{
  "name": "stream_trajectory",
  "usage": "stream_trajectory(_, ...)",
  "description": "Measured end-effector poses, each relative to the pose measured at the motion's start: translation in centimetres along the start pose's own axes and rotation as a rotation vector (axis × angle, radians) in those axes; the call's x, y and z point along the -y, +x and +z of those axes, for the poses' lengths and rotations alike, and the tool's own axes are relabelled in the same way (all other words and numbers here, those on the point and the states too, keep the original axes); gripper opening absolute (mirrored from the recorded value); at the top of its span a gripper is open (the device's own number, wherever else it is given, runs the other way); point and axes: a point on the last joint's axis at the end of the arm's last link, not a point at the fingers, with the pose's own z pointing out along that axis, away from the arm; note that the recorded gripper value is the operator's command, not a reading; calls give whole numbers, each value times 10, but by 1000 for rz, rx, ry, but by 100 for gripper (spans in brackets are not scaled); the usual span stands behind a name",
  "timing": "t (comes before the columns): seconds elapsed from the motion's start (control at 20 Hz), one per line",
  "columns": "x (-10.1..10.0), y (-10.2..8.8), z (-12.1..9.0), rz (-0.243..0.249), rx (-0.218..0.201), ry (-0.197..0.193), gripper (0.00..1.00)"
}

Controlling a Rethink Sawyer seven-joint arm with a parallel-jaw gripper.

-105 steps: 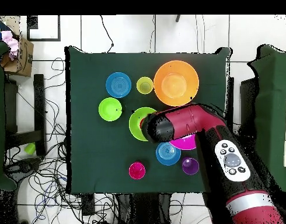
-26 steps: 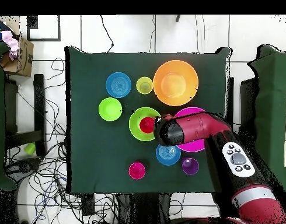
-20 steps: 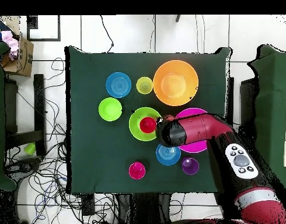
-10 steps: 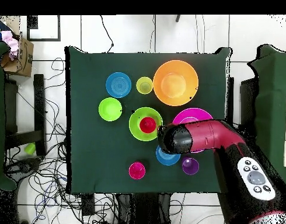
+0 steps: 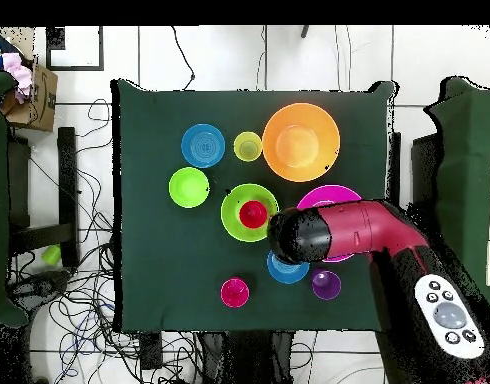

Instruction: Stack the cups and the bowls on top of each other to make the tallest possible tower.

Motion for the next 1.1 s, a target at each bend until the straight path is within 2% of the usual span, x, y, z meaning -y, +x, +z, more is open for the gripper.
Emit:
stream_trajectory(0.2, 9, 2, 18, -41, -12, -45, 100)
stream_trajectory(0.25, 17, 6, 29, -75, -18, -68, 100)
stream_trajectory(0.5, 33, 13, 46, -132, -23, -94, 100)
stream_trajectory(0.55, 39, 16, 53, -156, -26, -106, 100)
stream_trajectory(0.8, 48, 20, 64, -185, -26, -146, 100)
stream_trajectory(0.9, 53, 21, 69, -205, -21, -175, 100)
stream_trajectory(1.1, 58, 20, 75, -228, -12, -201, 100)
